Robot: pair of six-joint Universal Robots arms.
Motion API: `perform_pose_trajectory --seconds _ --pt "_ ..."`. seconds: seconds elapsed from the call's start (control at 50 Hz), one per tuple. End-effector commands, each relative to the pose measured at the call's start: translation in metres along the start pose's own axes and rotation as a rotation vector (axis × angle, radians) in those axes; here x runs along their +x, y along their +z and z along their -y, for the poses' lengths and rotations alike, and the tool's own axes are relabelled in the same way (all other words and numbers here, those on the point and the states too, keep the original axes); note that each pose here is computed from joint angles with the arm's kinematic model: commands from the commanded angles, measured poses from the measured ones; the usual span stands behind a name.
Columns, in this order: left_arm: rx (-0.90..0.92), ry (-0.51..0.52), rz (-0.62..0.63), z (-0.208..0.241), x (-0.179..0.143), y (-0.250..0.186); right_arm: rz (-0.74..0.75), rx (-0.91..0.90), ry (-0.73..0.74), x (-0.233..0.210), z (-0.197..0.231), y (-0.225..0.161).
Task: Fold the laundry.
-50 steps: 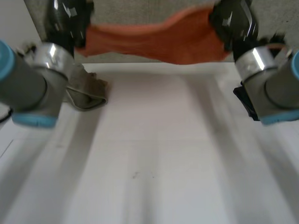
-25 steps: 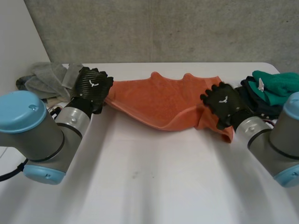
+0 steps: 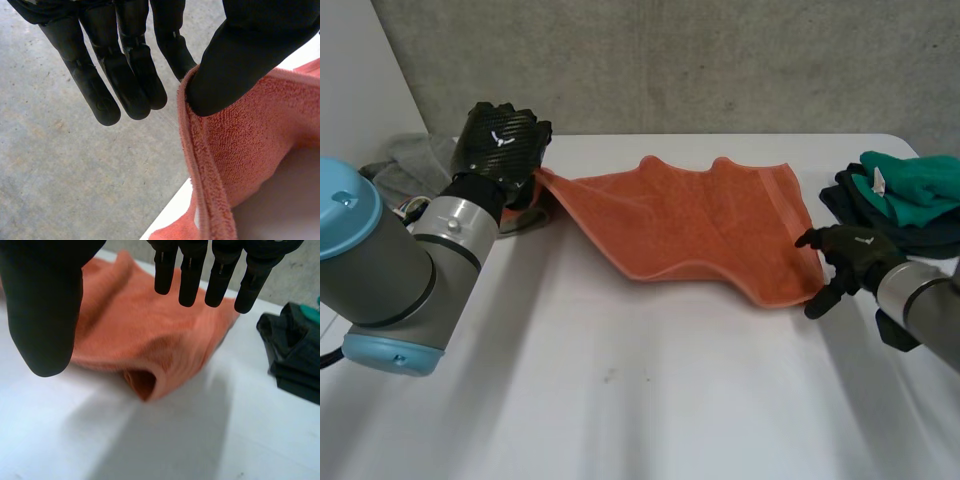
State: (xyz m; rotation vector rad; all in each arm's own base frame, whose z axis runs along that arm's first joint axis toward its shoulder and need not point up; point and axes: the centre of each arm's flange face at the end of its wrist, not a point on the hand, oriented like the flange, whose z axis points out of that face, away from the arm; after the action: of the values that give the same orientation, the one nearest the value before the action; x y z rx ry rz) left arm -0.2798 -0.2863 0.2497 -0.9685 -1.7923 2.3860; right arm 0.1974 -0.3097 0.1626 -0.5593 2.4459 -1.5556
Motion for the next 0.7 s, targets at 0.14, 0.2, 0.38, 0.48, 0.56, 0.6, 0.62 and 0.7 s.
perform_pose_trajectory --seconds 0.14,0.2,0.38,0.48,0.56,0.6,0.62,0.7 --pt "-0.019 -0.002 0.001 -0.003 -0.002 0.000 -0.057 0.029 -0.142 0.011 -0.025 0.059" --pt "-0.020 -0.002 0.002 -0.001 -0.003 -0.001 -0.092 0.071 -0.150 0.017 -0.013 0.061" --pt "0.014 0.007 0.048 0.039 -0.033 -0.018 -0.179 0.328 -0.209 0.022 0.083 -0.007" --pt "0.034 0.019 0.089 0.067 -0.056 -0.034 -0.212 0.367 -0.321 0.022 0.124 -0.056" --pt "0.033 0.034 0.108 0.087 -0.074 -0.046 -0.309 0.344 -0.488 0.039 0.155 -0.098" --pt "0.022 0.037 0.100 0.093 -0.078 -0.050 -0.339 0.326 -0.548 0.041 0.163 -0.114" --pt "-0.003 0.037 0.090 0.097 -0.083 -0.054 -0.356 0.313 -0.601 0.039 0.170 -0.126" --pt "-0.141 0.018 0.037 0.083 -0.088 -0.057 -0.354 0.259 -0.668 0.038 0.172 -0.132"
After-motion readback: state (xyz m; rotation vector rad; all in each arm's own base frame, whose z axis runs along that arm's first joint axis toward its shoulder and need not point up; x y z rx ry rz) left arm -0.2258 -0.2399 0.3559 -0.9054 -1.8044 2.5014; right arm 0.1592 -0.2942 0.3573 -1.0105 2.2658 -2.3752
